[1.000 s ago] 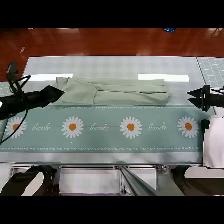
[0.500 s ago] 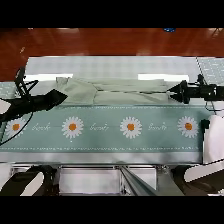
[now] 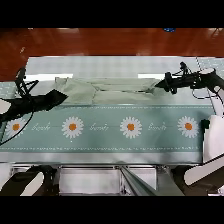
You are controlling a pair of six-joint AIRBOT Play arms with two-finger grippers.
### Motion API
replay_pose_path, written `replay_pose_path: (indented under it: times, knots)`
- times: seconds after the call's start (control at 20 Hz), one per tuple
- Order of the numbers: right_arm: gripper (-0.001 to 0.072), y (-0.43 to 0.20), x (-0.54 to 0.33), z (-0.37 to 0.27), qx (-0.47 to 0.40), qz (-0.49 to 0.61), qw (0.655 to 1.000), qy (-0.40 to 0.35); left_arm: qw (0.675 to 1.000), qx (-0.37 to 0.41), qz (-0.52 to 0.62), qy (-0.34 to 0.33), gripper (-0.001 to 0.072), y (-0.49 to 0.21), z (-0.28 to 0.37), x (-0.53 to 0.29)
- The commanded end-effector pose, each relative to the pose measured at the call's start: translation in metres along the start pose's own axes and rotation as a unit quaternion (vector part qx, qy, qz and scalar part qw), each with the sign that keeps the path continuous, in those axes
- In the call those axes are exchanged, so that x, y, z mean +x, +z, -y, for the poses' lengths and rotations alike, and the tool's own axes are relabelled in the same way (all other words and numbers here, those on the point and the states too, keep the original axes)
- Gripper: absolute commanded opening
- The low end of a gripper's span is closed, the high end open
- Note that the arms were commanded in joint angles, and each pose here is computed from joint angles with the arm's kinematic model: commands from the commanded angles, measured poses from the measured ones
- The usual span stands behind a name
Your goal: Fold the shirts.
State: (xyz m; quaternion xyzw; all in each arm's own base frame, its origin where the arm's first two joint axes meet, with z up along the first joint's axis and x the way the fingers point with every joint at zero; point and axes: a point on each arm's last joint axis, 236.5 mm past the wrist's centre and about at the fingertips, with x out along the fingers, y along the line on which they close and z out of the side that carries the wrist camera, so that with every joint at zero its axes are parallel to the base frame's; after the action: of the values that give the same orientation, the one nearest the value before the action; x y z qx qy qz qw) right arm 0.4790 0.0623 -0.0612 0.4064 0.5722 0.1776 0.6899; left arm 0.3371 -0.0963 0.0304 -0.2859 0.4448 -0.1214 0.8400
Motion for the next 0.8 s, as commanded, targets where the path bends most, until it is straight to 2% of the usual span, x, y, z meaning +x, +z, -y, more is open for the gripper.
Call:
replay_pose_path:
  times: [0.0, 0.05, 0.1, 0.3, 0.6, 0.75]
  knots:
    - [0.0024, -0.013, -0.036, -0.032, -0.091, -0.003, 0.995, -0.035, 1.000, -0.002, -0.005, -0.003, 0.0437, -0.002, 0.001, 0.000]
    - [0.0024, -0.021, -0.055, -0.042, -0.119, 0.002, 0.991, -0.055, 1.000, -0.005, -0.012, -0.012, 0.0203, -0.006, 0.006, 0.000]
    - [0.0024, -0.029, -0.073, -0.055, -0.142, 0.014, 0.987, -0.067, 0.999, 0.006, -0.020, -0.027, 0.0022, -0.010, 0.014, 0.001]
    - [0.0024, -0.081, -0.136, -0.107, -0.211, 0.079, 0.970, -0.085, 0.994, 0.058, -0.037, -0.084, 0.0018, -0.026, 0.065, 0.015]
    - [0.0024, -0.179, -0.179, -0.136, -0.223, 0.138, 0.962, -0.077, 0.969, 0.167, -0.131, -0.128, 0.0017, -0.044, 0.165, 0.094]
    - [0.0024, -0.208, -0.191, -0.148, -0.225, 0.150, 0.960, -0.068, 0.949, 0.185, -0.221, -0.127, 0.0017, -0.095, 0.203, 0.146]
